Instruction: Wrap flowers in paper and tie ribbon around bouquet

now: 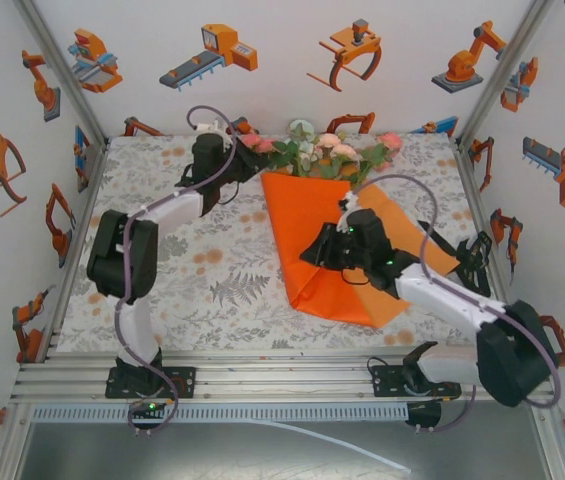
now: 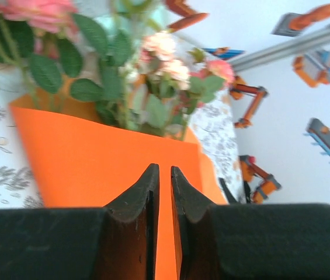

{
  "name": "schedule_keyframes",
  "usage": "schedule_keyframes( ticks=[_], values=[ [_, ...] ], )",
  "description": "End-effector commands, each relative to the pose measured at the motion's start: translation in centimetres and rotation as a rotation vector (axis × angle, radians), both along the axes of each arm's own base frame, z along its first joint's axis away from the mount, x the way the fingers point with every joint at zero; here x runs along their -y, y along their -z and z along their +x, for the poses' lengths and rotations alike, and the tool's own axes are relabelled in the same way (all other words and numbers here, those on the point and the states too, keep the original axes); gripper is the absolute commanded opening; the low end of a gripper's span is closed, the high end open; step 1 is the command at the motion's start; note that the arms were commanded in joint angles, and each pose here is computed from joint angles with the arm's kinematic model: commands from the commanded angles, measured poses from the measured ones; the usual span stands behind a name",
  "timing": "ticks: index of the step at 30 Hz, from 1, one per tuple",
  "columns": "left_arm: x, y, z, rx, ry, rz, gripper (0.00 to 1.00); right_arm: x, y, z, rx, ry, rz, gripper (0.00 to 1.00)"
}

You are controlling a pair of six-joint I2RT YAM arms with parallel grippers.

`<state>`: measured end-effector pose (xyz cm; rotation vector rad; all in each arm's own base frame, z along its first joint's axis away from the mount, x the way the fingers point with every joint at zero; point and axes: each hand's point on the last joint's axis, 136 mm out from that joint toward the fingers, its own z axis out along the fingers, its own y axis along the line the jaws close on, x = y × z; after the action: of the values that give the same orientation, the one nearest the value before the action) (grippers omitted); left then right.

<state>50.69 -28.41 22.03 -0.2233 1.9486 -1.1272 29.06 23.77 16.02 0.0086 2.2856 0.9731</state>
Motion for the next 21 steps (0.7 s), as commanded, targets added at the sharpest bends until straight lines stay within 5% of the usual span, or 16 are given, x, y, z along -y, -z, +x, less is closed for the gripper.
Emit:
schedule_keyframes(
  ticks=[1,9,21],
  values=[
    [2.2,0.5,-4.3,-0.005,0.102,0.044,0.2,7.5,1.6,0.0,-0.035,0.237,-0.162,0.48],
    [9.4,5.1,-15.2,-0.049,0.391,0.271,0.2,19.9,2.3,-2.0,-0.12,0.517,-0.348,0.85],
    [15.9,11.5,-21.1,-0.114,0.592,0.325,0.2,28.5,7.8,-3.4,-0.4,0.751,-0.416,0.9]
  ],
)
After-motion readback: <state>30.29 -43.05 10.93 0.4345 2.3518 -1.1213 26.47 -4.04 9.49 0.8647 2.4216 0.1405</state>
